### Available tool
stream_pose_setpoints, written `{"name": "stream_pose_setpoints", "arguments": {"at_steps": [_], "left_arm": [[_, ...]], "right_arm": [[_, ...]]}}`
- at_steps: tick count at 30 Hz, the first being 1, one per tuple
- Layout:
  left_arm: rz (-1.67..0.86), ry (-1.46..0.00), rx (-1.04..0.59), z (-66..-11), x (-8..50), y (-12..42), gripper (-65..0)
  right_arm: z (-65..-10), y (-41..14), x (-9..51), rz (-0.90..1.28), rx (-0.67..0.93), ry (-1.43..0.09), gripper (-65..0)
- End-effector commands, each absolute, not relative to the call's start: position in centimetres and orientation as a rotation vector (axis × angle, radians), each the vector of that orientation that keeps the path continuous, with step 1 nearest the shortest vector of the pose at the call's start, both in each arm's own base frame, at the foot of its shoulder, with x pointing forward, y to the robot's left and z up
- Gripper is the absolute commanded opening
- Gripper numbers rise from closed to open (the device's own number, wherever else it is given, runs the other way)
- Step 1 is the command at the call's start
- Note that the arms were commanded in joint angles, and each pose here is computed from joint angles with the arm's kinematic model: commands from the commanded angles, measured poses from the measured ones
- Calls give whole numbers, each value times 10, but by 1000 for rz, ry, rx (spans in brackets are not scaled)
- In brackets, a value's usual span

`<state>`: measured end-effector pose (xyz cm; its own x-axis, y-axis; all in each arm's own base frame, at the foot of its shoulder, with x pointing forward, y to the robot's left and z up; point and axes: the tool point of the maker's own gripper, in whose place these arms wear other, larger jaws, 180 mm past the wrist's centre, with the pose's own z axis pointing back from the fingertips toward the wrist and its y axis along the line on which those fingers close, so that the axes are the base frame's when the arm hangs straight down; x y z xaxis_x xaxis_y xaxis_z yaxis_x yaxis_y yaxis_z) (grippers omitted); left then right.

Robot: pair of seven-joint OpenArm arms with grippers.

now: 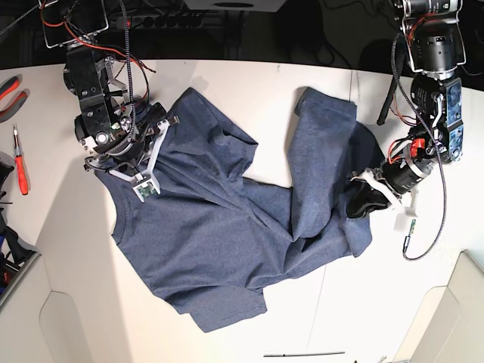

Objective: Layout the t-shirt on the table in an organized manner, then fold the t-shirt properly
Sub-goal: 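Release the hem and move the left gripper to the sleeve, then grasp the folded-over shirt fabric with the left gripper and pull it outward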

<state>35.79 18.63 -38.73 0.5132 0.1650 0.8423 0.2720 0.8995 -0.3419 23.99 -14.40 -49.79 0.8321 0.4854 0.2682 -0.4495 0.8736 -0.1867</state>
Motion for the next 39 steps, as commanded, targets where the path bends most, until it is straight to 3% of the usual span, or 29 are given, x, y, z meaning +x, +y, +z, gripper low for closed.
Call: {"name": "stream_pose_setpoints", "arguments": {"at_steps": [1,10,12,13,14,17,26,30,36,39], "left_arm": [[-105,-1106,-488,-366,366,180,-650],[-382,-979,-585,-386,335,84,-629],[-409,-963,-588,-389,331,77,-433],[-409,-963,-589,-389,331,77,-368],[-409,-963,-589,-389,331,77,-352],[-386,-987,-580,-383,336,85,-353],[-254,-1243,-520,-305,367,142,-354],[-237,-1175,-474,-326,364,156,-354],[-131,-1027,-498,-384,350,167,-354],[-79,-1019,-528,-393,347,168,-354]], "right_arm": [[-511,-164,210,500,-166,-169,-650],[-511,-164,210,500,-166,-169,-650],[-511,-164,210,500,-166,-169,-650],[-511,-164,210,500,-166,-169,-650],[-511,-164,210,500,-166,-169,-650],[-511,-164,210,500,-166,-169,-650],[-511,-164,210,500,-166,-169,-650],[-511,-164,210,501,-166,-170,-650],[-511,-164,210,501,-165,-173,-650],[-511,-164,210,501,-165,-173,-650]]}}
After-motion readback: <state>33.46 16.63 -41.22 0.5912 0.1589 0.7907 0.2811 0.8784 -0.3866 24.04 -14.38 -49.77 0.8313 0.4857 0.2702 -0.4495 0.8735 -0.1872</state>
